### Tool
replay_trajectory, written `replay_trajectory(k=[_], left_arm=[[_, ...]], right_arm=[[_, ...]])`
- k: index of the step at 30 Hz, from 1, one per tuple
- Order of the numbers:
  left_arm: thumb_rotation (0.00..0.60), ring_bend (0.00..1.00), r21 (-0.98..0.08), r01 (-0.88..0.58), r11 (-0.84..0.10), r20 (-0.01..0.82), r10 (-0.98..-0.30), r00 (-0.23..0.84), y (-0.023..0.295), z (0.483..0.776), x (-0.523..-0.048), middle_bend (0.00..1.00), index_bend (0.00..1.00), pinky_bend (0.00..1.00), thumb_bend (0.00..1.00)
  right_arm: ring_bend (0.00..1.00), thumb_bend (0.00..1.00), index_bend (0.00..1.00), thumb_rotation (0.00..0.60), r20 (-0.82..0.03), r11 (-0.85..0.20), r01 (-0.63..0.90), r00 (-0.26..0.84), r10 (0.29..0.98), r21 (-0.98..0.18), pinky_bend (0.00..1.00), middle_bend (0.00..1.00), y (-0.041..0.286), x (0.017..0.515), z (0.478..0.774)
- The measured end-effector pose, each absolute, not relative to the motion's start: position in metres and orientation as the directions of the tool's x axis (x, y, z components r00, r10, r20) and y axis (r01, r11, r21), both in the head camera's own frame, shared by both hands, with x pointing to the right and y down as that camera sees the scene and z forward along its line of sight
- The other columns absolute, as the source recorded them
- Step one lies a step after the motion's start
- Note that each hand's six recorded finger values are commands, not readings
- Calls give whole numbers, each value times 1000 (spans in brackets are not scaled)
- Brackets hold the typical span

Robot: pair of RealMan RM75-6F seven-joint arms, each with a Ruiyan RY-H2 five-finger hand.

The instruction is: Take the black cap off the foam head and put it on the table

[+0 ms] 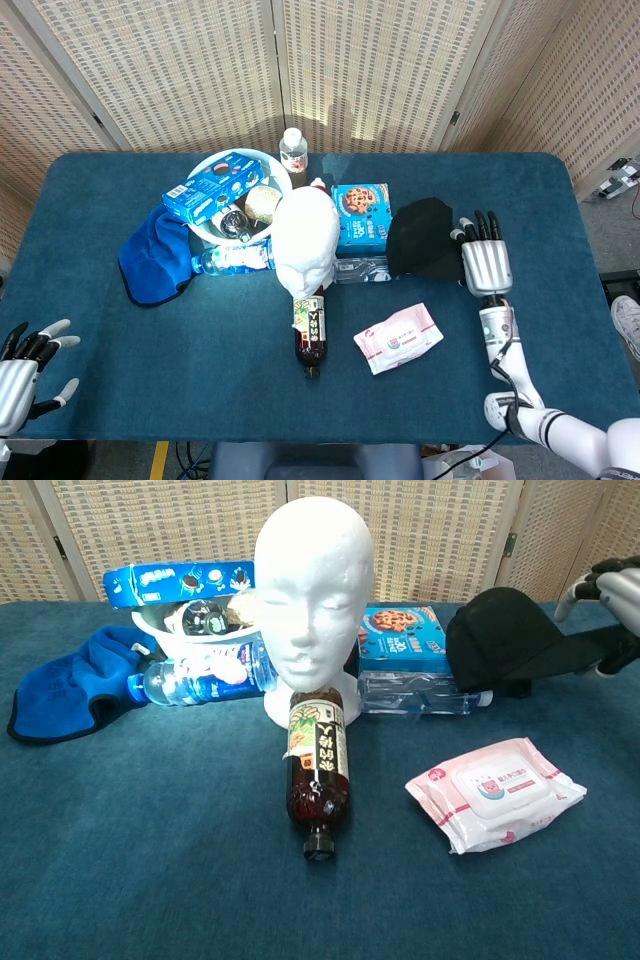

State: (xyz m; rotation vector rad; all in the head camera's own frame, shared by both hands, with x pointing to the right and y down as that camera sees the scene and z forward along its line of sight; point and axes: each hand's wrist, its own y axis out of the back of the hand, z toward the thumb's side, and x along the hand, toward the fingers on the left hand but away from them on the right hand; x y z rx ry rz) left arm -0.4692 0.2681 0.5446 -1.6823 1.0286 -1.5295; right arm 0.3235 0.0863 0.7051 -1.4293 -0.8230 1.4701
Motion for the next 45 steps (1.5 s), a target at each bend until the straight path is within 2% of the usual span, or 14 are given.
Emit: replay_trajectory(k=[4,6,16,22,31,38,45], left_arm=[[600,165,-861,-128,-491,494,-870,16,268,543,-470,156,305,0,243],[600,165,-861,-127,-492,494,-869,14,268,543,-471,156,296,0,243],[600,165,-863,-125,-489,491,-871,14,266,540,-471,156,292,0,243],[600,165,-867,-123,-484,486,-874,17,263,539,-471,156,287,0,243],[600,165,-869,-118,-480,482,-876,15,260,539,-471,156,287,0,243],[600,165,-873,-120,-473,473,-880,27,259,539,-467,156,287,0,243],[600,164,-876,-125,-465,464,-885,44,259,540,-462,156,286,0,243]], right_arm=[[0,0,21,600,-441,-429,-161,48,896,-889,0,38,92,331,702],[0,0,0,600,-457,-445,-165,44,888,-880,0,19,94,334,699],[0,0,0,600,-473,-457,-178,52,880,-871,0,31,110,358,648],[34,0,15,600,-407,-395,-173,35,913,-902,6,161,128,384,610],[70,0,96,600,-343,-347,-159,-57,938,-924,26,197,166,434,552],[70,0,99,600,-383,-392,-147,-85,920,-908,28,197,194,454,529],[70,0,113,600,-427,-425,-109,-7,904,-899,28,206,208,450,525]])
